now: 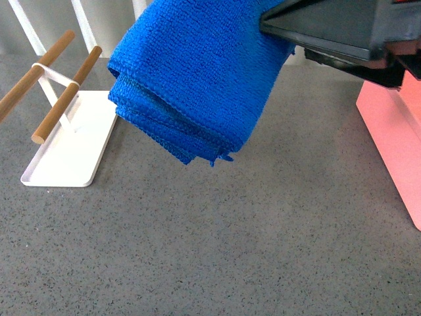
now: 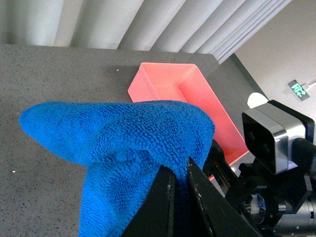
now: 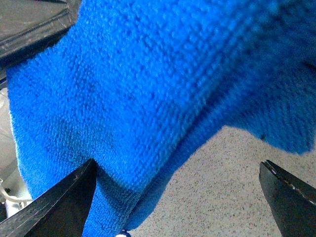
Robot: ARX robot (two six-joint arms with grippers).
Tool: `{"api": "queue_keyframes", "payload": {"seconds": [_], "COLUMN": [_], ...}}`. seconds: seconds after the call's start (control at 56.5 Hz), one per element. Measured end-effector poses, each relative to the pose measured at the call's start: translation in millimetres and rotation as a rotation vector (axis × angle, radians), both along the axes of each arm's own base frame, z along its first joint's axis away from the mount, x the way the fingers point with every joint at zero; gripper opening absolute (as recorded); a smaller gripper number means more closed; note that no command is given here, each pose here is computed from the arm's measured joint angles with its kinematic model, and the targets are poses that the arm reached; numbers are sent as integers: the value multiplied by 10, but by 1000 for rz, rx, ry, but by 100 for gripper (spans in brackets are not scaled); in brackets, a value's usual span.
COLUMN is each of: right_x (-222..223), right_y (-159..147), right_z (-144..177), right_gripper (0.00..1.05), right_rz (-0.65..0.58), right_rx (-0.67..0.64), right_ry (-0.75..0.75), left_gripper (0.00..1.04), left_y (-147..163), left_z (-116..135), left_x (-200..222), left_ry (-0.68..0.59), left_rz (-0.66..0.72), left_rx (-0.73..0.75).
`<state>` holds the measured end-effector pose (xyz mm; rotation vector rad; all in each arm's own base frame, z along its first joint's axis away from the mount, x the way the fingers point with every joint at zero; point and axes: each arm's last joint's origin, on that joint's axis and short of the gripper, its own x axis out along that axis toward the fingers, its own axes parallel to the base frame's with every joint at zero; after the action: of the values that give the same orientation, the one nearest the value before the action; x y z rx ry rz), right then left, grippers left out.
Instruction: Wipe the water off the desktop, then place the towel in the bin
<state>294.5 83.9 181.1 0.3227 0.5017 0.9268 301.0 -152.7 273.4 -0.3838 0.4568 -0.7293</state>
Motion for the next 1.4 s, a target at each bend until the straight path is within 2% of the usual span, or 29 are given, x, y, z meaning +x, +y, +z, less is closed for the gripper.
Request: {"api": "queue_keyframes", "payload": {"seconds": [0.319,0.354,0.602,0.903,1.062,1.274,1.398], "right_x": [139,140,153,163,174,161,165], "right_y": [237,264,397,400,376,352,335], "right_z": [59,56,64,74,72,37,31], "right_gripper": [98,95,60,21,4,3,3], "right_rz": [78,85,102,84,69,62,52], "right_rx": [19,21,49,59,58,53,48], "right_ry": [-40,-39,-53,-58,-53,-36,-29], "left_gripper": [4,4,4,4,25,66,82], "left_y": [0,0,1,0,0,0,0], "left_z": [0,0,0,0,0,1,1], "left_x": [0,0,1,0,0,0,0], "left_ry": [0,0,0,0,0,-1,-1], "left_rz": [1,1,2,1,1,0,0], "left_rx": [0,0,0,0,0,-1,-1]}}
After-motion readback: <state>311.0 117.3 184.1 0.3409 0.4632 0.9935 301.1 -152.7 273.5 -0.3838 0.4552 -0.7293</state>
